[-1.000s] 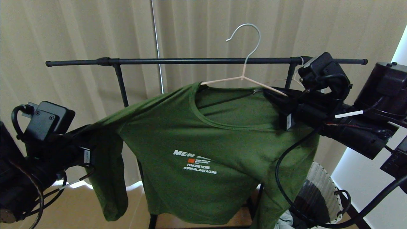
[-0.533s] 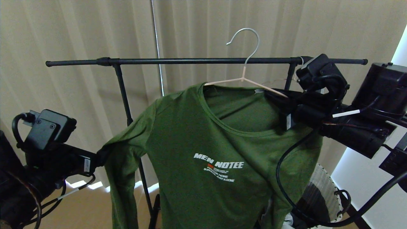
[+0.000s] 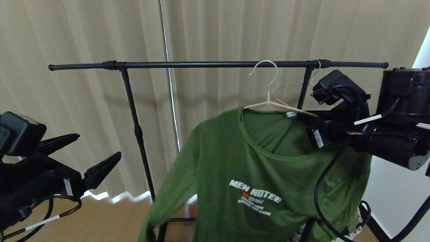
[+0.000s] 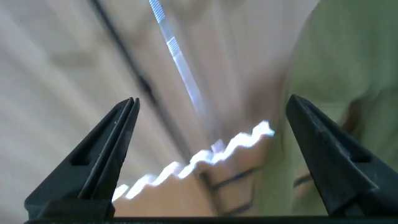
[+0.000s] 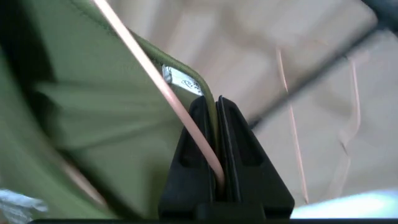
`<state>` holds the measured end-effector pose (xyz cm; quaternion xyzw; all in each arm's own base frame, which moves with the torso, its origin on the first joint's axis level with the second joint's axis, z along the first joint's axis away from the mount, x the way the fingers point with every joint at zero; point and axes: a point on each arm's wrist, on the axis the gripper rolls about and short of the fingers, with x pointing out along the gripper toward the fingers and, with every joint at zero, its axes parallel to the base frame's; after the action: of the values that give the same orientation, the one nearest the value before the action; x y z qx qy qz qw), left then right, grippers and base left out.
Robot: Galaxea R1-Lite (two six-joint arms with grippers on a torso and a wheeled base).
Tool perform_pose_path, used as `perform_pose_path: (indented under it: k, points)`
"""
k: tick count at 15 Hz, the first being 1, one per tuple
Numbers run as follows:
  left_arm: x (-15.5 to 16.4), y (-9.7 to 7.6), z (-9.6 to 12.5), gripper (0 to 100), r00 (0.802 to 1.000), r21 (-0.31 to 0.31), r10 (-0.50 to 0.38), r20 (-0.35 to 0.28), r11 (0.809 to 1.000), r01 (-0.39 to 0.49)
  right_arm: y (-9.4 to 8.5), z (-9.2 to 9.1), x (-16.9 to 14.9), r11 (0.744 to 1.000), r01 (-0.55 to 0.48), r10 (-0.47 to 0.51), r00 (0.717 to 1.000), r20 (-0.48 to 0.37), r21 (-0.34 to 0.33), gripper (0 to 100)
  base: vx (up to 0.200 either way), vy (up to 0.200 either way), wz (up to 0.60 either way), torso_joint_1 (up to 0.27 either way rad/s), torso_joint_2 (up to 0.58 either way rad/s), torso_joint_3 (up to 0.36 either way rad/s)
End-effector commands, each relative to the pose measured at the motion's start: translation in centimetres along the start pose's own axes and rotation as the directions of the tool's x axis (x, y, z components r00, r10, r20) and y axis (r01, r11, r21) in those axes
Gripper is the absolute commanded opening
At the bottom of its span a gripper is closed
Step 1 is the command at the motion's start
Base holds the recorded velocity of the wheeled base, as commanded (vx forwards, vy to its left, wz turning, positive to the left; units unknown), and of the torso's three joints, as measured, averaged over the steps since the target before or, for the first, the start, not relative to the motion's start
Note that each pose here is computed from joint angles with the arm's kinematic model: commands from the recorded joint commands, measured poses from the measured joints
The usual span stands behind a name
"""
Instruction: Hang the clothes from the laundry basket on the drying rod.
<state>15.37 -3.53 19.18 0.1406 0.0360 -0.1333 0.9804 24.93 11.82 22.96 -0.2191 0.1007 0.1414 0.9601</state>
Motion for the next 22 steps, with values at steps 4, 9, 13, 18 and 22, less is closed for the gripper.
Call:
perform_pose_path:
  k: [4, 9, 13, 18, 22]
  points:
    - [-2.9, -0.2, -0.1, 100, 0.996, -0.051, 0.005, 0.093, 0.999, 0.0, -2.1, -0.2, -1.1, 0.996, 0.069, -0.066, 0.997, -0.047, 0.064, 0, 0.0, 0.0, 0.0, 0.0, 0.0, 0.0]
    - [-1.9, 0.1, -1.0, 100, 0.999, -0.063, 0.023, 0.036, 0.998, -0.021, -2.1, -0.3, -0.7, 0.992, 0.071, -0.064, 0.996, -0.064, 0.106, 0, 0.0, 0.0, 0.0, 0.0, 0.0, 0.0]
    - [-1.4, 0.1, -1.0, 100, 0.999, -0.066, 0.021, 0.033, 0.998, -0.019, -2.3, -0.4, -0.8, 0.991, 0.079, -0.072, 0.995, -0.067, 0.109, 0, 0.0, 0.0, 0.0, 0.0, 0.0, 0.0]
    - [-1.6, 0.0, -1.1, 100, 0.999, -0.062, 0.019, 0.037, 0.998, -0.017, -2.2, -0.4, -0.7, 0.99, 0.08, -0.072, 0.995, -0.067, 0.114, 0, 0.16, 0.0, 0.0, -0.004, 0.0, 0.006]
    - [-1.6, 0.0, -1.2, 100, 0.999, -0.058, 0.018, 0.033, 0.998, -0.016, -2.2, -0.5, -0.6, 0.991, 0.076, -0.069, 0.995, -0.067, 0.113, 0, 0.2, 0.0, 0.0, 0.005, 0.0, 0.0]
